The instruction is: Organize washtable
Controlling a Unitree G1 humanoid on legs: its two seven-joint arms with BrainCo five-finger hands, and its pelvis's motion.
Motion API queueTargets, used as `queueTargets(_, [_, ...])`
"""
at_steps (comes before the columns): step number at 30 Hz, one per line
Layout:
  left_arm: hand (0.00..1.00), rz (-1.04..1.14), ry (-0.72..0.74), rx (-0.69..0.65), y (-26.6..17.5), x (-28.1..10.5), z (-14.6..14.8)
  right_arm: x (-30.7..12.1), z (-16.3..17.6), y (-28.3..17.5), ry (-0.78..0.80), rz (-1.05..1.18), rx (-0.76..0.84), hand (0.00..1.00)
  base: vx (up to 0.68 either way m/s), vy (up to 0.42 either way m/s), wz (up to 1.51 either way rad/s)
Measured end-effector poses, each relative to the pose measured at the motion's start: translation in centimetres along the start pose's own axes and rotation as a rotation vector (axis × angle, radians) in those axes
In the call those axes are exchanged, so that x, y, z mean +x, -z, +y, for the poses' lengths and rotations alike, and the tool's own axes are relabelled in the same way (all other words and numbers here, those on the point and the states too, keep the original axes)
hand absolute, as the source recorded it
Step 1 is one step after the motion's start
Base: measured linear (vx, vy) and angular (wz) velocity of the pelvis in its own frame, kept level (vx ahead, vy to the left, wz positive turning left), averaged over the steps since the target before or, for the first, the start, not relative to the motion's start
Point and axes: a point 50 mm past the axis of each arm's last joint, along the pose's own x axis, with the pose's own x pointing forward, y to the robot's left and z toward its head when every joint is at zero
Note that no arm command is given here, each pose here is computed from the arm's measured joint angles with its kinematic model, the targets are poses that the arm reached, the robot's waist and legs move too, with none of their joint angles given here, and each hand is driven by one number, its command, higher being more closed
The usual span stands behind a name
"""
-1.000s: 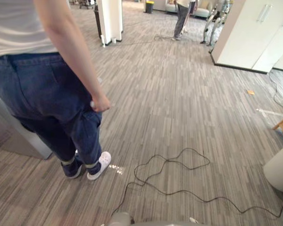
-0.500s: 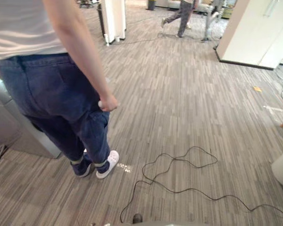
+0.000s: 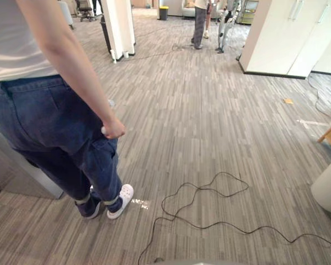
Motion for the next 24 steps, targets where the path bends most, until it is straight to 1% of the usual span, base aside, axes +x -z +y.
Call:
queueTargets(10, [0.00, 0.004, 0.008, -0.009, 0.26, -0.07, 0.06, 0.11, 0.82, -0.25, -0.019, -0.009, 0.005, 0.00, 0.00, -0.048, -0.01])
queueTargets(17, [0.00, 0.005, 0.008, -0.014, 0.34, -0.08, 0.07, 0.11, 1.02, -0.42, -0.036, -0.020, -0.067, 0.00, -0.01, -0.044, -0.01])
queueTargets(24, [0.00, 0.006, 0.007, -0.031, 0.41, -0.10, 0.10, 0.11, 1.02, -0.40, -0.035, -0.020, -0.066, 0.00, -0.01, -0.047, 0.00])
